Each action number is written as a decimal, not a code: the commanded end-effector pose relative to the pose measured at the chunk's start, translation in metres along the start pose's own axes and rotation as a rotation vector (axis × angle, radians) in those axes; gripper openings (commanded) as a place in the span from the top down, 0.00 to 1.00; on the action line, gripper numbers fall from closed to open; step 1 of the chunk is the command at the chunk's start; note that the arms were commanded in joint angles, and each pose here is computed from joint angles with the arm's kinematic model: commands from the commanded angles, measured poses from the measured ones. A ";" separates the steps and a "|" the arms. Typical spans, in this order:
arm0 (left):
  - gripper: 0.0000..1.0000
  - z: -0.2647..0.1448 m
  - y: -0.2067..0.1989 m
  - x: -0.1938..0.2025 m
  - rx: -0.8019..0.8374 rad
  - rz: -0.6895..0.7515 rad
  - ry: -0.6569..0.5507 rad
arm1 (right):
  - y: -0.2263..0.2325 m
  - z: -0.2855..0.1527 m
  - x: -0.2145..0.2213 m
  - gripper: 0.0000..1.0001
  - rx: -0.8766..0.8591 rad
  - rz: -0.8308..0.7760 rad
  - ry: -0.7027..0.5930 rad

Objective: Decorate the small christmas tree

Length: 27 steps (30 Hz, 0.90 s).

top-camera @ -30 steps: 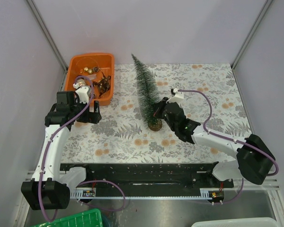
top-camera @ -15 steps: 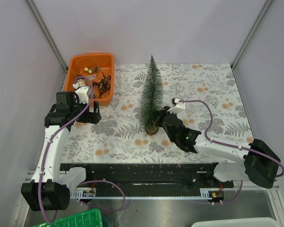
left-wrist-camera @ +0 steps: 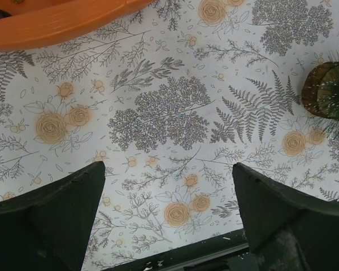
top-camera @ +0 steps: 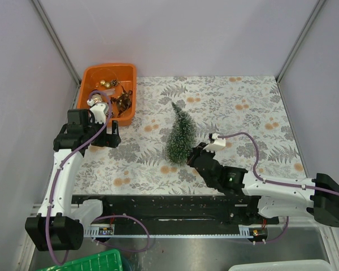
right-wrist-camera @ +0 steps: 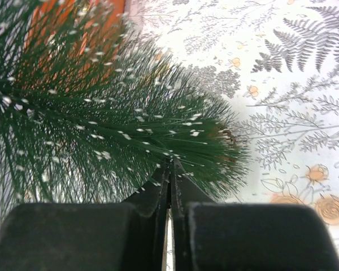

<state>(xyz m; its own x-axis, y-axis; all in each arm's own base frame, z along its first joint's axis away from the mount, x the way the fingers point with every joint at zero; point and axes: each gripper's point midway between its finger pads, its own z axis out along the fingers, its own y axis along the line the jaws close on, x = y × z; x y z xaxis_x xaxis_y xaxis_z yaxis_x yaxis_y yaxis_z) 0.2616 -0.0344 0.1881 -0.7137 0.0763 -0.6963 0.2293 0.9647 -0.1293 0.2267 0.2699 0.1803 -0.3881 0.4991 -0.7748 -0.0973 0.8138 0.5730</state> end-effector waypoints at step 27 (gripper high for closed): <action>0.01 -0.002 0.003 -0.016 -0.010 -0.009 -0.034 | 0.008 -0.019 -0.029 1.00 0.056 -0.016 -0.086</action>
<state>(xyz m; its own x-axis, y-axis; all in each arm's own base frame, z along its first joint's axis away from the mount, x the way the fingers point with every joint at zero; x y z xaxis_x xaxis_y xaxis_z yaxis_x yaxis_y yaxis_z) 0.2662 -0.0349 0.1811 -0.7414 0.0643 -0.6680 0.2169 0.9649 -0.1478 0.2139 0.2517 0.1854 -0.3686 0.4680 -0.8031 -0.0469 0.8535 0.5189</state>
